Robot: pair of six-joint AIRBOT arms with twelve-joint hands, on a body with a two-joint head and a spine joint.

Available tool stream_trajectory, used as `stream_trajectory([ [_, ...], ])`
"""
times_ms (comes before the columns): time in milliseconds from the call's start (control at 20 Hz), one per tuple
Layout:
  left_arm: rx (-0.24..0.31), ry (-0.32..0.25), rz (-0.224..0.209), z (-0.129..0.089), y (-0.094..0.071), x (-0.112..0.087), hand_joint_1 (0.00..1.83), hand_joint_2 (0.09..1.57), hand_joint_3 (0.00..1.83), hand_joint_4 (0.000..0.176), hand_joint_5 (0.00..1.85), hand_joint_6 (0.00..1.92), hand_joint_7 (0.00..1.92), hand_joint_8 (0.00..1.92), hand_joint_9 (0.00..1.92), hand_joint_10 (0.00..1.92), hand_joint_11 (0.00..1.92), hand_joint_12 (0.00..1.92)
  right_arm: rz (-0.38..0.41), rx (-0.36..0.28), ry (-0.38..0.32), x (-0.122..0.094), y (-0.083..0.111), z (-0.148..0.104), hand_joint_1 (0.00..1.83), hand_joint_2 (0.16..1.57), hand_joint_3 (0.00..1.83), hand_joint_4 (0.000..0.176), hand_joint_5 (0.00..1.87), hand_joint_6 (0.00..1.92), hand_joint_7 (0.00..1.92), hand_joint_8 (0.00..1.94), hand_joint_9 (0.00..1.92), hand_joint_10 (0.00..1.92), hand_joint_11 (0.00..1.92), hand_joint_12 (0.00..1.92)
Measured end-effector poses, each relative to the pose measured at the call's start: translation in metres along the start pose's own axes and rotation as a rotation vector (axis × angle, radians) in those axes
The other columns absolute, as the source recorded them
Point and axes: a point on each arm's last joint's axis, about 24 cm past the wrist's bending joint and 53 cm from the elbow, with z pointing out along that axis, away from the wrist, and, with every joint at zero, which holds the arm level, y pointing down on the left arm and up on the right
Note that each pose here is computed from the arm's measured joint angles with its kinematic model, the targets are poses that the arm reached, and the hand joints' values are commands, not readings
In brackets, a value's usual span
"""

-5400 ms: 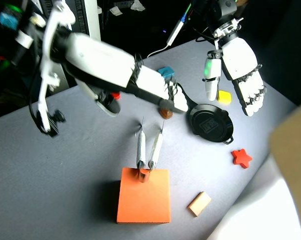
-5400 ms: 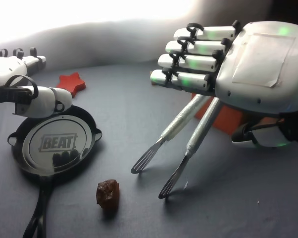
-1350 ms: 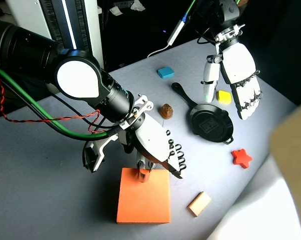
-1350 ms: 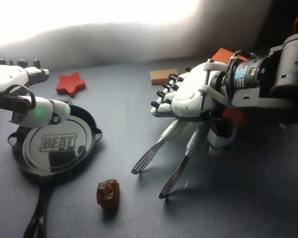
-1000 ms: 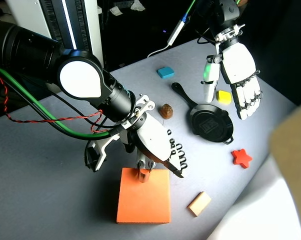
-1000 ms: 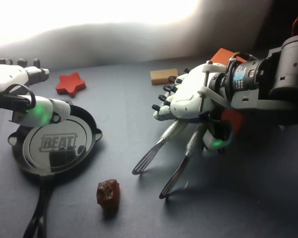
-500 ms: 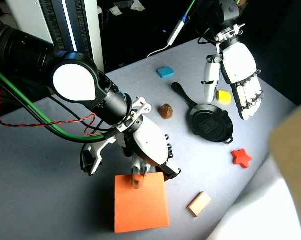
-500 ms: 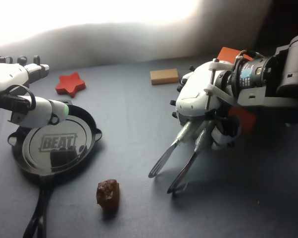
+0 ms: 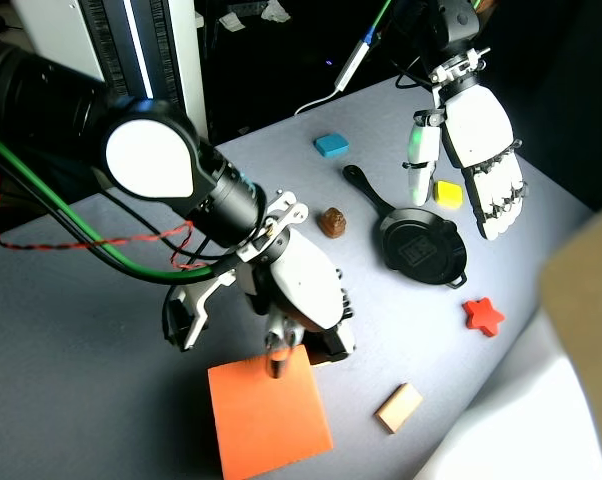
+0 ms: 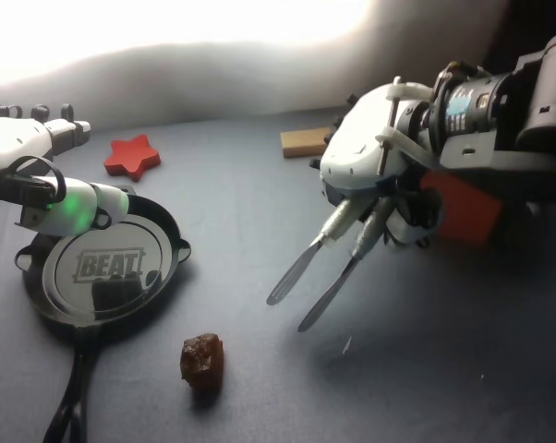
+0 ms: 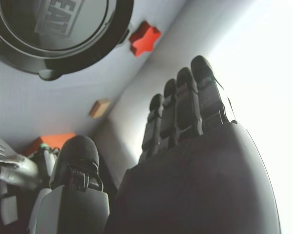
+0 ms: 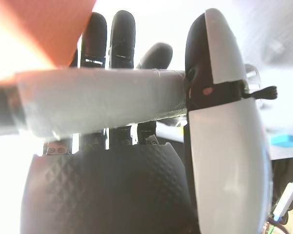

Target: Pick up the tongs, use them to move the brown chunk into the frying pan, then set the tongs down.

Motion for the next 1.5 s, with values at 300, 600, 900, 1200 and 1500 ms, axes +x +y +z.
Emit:
stream_trajectory([
  [300, 0.001, 0.000, -0.007, 0.000, 0.000, 0.000, 0.14, 1.30, 0.00, 0.030, 0.06, 0.00, 0.09, 0.00, 0.10, 0.00, 0.00, 0.33, 0.136, 0.003, 0.032, -0.001, 0.016, -0.013, 1.05, 1.20, 0.00, 0.000, 0.61, 0.94, 0.91, 0.06, 0.55, 0.81, 0.22, 1.63],
  [600, 0.000, 0.000, -0.021, -0.001, -0.001, 0.001, 0.12, 1.30, 0.00, 0.029, 0.06, 0.00, 0.10, 0.00, 0.11, 0.00, 0.00, 0.35, 0.237, 0.103, 0.069, 0.013, 0.022, -0.026, 0.99, 1.20, 0.00, 0.000, 0.66, 0.54, 0.87, 0.03, 0.54, 0.74, 0.18, 1.60],
  [900, -0.002, -0.001, -0.022, -0.001, 0.000, 0.000, 0.10, 1.32, 0.00, 0.024, 0.03, 0.00, 0.06, 0.00, 0.07, 0.00, 0.00, 0.27, 0.331, 0.177, -0.011, 0.002, 0.027, -0.040, 0.98, 1.21, 0.00, 0.000, 0.59, 0.52, 0.83, 0.01, 0.50, 0.72, 0.13, 1.62],
  [1200, 0.008, -0.014, -0.032, -0.001, -0.005, -0.005, 0.10, 1.32, 0.00, 0.031, 0.04, 0.00, 0.08, 0.01, 0.09, 0.01, 0.00, 0.26, 0.363, 0.249, -0.001, 0.010, 0.036, -0.044, 1.01, 1.18, 0.00, 0.000, 0.56, 0.46, 0.78, 0.00, 0.48, 0.61, 0.09, 1.60],
  [1500, 0.017, -0.010, -0.028, -0.002, -0.010, -0.003, 0.08, 1.32, 0.00, 0.038, 0.03, 0.00, 0.08, 0.00, 0.10, 0.00, 0.00, 0.33, 0.415, 0.281, -0.037, 0.005, 0.034, -0.045, 1.02, 1.18, 0.00, 0.000, 0.55, 0.45, 0.77, 0.01, 0.48, 0.61, 0.09, 1.59],
])
